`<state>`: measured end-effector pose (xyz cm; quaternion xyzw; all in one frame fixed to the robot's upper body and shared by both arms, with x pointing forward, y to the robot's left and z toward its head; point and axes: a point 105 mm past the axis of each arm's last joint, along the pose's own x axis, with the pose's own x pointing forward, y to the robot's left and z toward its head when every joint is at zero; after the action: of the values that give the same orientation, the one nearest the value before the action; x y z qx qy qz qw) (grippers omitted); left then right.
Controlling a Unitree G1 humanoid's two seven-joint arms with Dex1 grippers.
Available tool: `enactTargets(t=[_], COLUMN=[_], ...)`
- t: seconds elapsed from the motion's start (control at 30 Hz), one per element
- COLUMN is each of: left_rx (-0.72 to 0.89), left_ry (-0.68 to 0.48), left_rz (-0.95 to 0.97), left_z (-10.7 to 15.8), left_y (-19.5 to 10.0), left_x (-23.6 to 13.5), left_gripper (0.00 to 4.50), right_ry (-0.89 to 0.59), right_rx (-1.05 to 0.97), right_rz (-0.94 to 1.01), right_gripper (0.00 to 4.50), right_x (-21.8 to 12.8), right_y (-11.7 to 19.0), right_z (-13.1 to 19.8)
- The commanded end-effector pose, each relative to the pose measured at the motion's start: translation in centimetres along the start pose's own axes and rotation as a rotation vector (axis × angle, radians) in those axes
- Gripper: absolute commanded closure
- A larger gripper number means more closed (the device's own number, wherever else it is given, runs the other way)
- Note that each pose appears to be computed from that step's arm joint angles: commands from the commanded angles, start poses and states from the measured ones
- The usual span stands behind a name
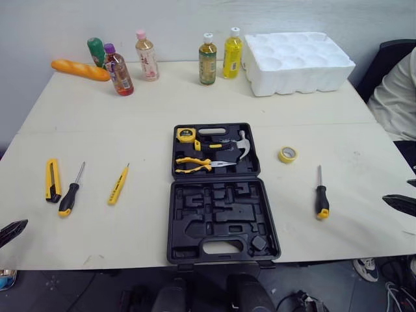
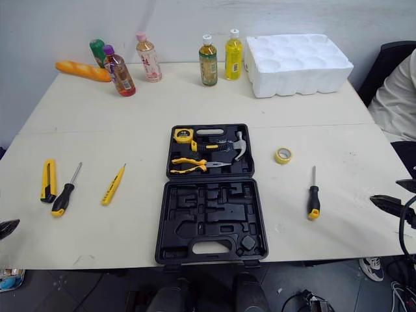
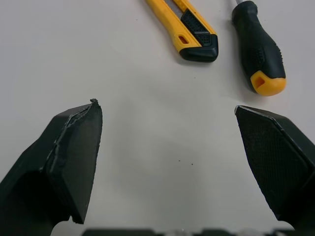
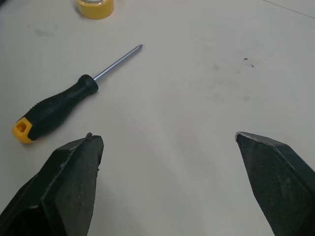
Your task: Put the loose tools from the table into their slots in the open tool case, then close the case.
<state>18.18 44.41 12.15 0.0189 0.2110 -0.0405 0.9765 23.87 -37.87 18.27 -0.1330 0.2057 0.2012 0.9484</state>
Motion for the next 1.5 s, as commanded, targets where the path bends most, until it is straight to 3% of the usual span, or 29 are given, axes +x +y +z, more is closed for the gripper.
enactTargets(t=[0.03,0.33,0.5,0.77,1.03,1.13,1.33,1.5], left_rx=[0.068,0.003,-0.070,-0.096,-0.057,-0.103,-0.117,-0.051], left_ry=[-0.006,0.050,0.103,0.104,0.094,0.106,0.123,0.099], left_rz=[-0.014,-0.054,0.021,-0.027,0.003,-0.010,-0.011,0.003], left_z=[1.1,1.8,1.1,1.1,0.2,-0.4,-0.2,1.1], left_y=[-1.5,-7.3,-7.3,-8.9,-9.0,-9.4,-9.2,-8.8], left_x=[0.7,3.7,4.8,6.9,9.0,9.8,9.7,8.6], left_gripper=[0.00,0.00,0.00,0.00,0.00,0.74,3.35,3.46], right_ry=[-0.076,-0.183,-0.324,-0.437,-0.544,-0.535,-0.539,-0.552], right_rx=[-0.063,-0.227,-0.333,-0.447,-0.412,-0.424,-0.425,-0.414], right_rz=[0.094,0.577,0.806,0.999,1.070,1.073,1.079,1.072], right_gripper=[0.04,0.04,0.04,0.04,0.04,0.00,0.00,0.00], right_x=[0.8,3.8,5.1,7.0,8.1,8.4,8.4,8.3], right_y=[2.2,12.9,18.8,22.8,25.1,25.2,25.4,25.4], right_z=[3.1,9.6,13.5,16.8,18.9,18.7,18.9,19.1])
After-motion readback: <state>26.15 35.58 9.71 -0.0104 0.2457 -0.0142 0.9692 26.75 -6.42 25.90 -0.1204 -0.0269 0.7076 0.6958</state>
